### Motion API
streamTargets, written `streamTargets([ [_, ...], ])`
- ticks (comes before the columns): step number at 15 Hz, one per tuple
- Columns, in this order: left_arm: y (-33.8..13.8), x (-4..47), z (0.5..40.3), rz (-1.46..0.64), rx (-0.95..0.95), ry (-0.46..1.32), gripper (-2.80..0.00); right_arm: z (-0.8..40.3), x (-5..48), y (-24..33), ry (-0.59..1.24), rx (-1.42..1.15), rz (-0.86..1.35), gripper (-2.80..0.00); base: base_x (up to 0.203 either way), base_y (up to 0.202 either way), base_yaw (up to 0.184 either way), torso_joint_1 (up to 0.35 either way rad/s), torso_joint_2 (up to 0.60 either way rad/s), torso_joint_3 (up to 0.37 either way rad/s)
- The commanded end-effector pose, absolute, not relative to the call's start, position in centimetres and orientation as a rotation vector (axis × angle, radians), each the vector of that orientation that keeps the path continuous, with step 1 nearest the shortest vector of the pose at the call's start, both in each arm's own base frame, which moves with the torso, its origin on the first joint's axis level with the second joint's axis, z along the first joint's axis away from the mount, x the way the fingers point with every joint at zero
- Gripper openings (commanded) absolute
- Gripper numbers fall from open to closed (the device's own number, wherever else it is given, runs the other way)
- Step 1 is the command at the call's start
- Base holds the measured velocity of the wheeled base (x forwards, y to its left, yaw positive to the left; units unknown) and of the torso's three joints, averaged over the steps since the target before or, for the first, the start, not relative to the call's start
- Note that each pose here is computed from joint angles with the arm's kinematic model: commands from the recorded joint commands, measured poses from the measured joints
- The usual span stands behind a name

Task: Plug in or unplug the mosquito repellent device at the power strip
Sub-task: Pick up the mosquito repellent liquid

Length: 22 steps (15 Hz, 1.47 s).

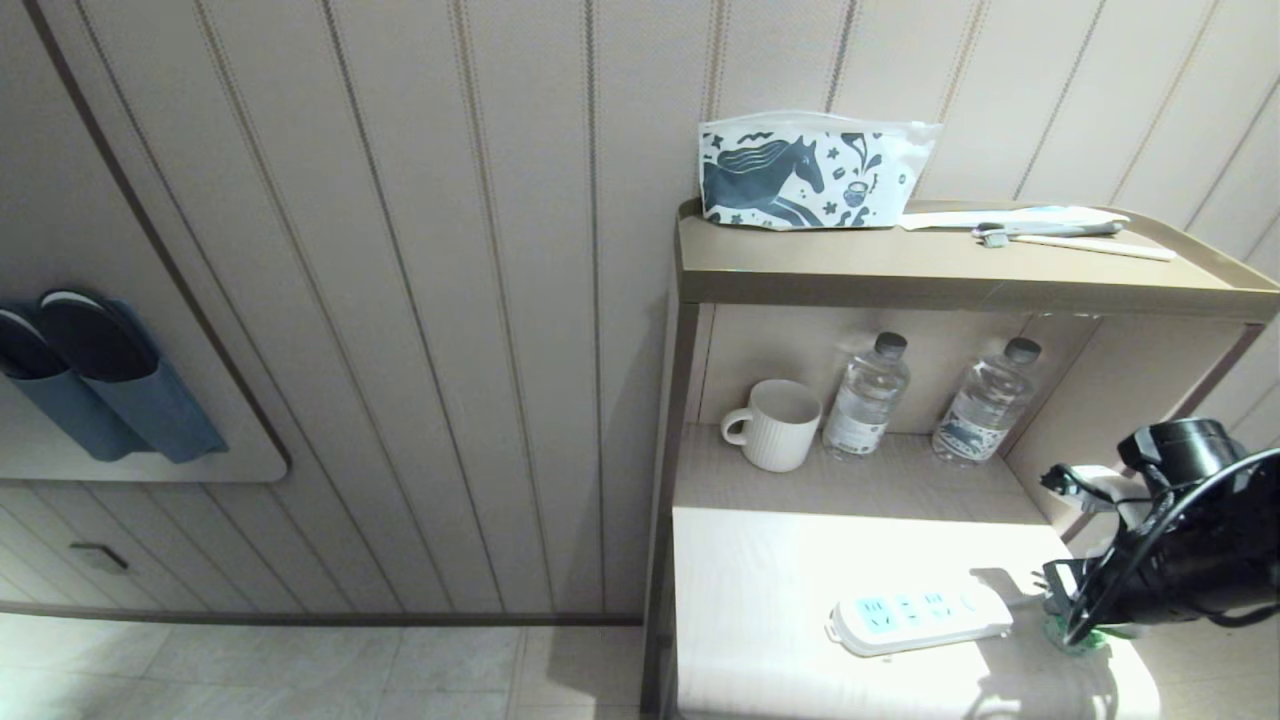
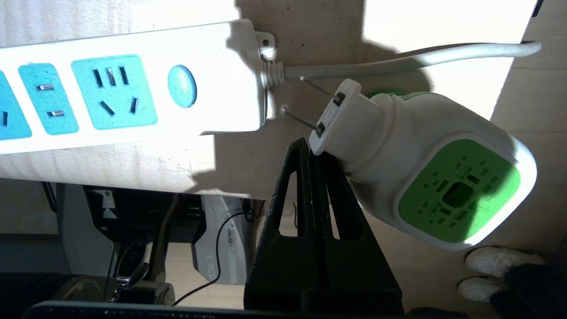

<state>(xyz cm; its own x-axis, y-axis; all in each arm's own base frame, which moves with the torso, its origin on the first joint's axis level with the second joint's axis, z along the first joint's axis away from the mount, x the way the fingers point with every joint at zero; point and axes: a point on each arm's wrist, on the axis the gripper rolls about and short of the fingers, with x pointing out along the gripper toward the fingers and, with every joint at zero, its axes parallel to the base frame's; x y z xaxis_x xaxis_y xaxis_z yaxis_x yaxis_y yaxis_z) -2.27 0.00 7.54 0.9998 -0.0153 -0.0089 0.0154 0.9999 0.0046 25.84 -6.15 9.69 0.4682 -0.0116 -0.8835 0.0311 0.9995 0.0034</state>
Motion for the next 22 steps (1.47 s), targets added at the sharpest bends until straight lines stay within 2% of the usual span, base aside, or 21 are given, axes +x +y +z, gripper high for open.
streamTargets([
  [1, 0.0, -2.3, 7.6, -0.015, 0.005, 0.008, -2.80, 9.5, 26.2, -6.2, 1.085, 0.020, -0.024, -2.80, 0.000, 0.000, 0.000, 0.000, 0.00, 0.000],
  [22, 0.0, -2.3, 7.5, -0.015, 0.005, 0.010, -2.80, 10.1, 27.5, -6.0, 1.052, 0.026, -0.026, -2.80, 0.000, 0.000, 0.000, 0.000, 0.00, 0.000],
])
